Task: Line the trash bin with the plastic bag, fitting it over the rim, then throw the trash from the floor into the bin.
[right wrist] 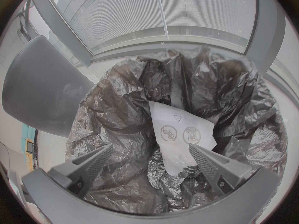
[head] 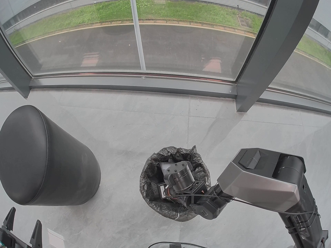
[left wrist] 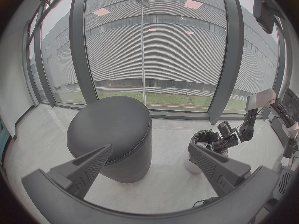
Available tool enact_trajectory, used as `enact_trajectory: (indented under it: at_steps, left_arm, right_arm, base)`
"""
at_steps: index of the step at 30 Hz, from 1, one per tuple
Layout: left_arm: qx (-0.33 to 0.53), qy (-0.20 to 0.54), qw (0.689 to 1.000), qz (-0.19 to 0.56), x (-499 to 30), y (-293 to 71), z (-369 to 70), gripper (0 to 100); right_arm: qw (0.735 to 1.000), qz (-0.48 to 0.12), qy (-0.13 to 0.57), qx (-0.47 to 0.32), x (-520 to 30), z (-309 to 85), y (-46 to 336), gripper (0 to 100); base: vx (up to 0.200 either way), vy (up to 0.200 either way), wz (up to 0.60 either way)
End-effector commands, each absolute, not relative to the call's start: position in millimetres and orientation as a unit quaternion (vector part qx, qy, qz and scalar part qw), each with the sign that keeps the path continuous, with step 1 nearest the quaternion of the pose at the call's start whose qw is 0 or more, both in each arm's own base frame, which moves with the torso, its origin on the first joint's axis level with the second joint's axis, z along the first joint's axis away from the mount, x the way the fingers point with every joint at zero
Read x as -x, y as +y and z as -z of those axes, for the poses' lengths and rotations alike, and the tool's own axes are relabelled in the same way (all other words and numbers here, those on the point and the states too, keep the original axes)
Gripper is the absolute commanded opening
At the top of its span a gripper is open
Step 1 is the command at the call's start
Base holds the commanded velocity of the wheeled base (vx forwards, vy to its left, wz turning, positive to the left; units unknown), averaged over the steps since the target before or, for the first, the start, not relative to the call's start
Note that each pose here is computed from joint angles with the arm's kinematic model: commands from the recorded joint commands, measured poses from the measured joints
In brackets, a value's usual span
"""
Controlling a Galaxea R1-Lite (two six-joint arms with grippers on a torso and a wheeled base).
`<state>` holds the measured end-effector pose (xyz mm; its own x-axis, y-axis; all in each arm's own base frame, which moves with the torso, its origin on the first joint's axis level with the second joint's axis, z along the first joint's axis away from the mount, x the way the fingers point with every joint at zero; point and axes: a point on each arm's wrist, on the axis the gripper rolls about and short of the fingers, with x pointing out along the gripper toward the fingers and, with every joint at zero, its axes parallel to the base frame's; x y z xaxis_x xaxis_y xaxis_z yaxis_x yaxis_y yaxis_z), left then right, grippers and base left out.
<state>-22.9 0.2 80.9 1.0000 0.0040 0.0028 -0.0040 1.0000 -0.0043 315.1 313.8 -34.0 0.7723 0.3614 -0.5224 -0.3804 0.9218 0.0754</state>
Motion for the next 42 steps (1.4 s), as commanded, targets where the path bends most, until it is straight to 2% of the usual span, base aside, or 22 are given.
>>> enact_trajectory:
  at_steps: [1, 11, 16, 22, 28, 29, 31, 38, 42]
  left_arm:
    - [0.002, -0.001, 1.0, -0.002, 22.8, 0.2, -75.6, 100]
    - [0.002, -0.001, 1.0, -0.002, 22.8, 0.2, -75.6, 100]
    - [0.002, -0.001, 1.0, -0.002, 22.8, 0.2, -75.6, 100]
    - [0.002, -0.001, 1.0, -0.002, 22.8, 0.2, -75.6, 100]
    - [0.002, -0.001, 1.0, -0.002, 22.8, 0.2, -75.6, 100]
    - [0.002, -0.001, 1.0, -0.002, 22.8, 0.2, -75.6, 100]
    - [0.002, -0.001, 1.0, -0.002, 22.8, 0.2, -75.6, 100]
    - [0.002, -0.001, 1.0, -0.002, 22.8, 0.2, -75.6, 100]
    - [0.002, -0.001, 1.0, -0.002, 22.8, 0.2, -75.6, 100]
  right_arm:
    - [0.941, -0.195, 0.276, 0.01, -323.7, 35.5, 313.6, 100]
    - [0.94, -0.184, 0.289, 0.015, -336.6, 44.4, 313.5, 100]
    - [0.942, -0.177, 0.285, 0.009, -340.1, 36.7, 309.0, 100]
    - [0.947, -0.179, 0.266, -0.016, -330.1, -4.0, 299.6, 100]
    - [0.954, -0.186, 0.233, -0.034, -301.1, -69.6, 279.0, 100]
    - [0.954, -0.186, 0.232, -0.035, -300.2, -71.0, 278.2, 100]
    - [0.955, -0.204, 0.212, -0.045, -272.0, -104.2, 265.7, 100]
    - [0.965, -0.194, 0.166, -0.062, -219.0, -162.1, 207.7, 100]
    - [0.982, -0.111, 0.142, -0.048, -195.4, -174.8, 138.3, 100]
  base:
    - [0.0, 0.0, 0.0]
    - [0.0, 0.0, 0.0]
    - [0.0, 0.0, 0.0]
    - [0.0, 0.0, 0.0]
    - [0.0, 0.0, 0.0]
    - [0.0, 0.0, 0.0]
    - [0.0, 0.0, 0.0]
    - [0.0, 0.0, 0.0]
    - [0.0, 0.0, 0.0]
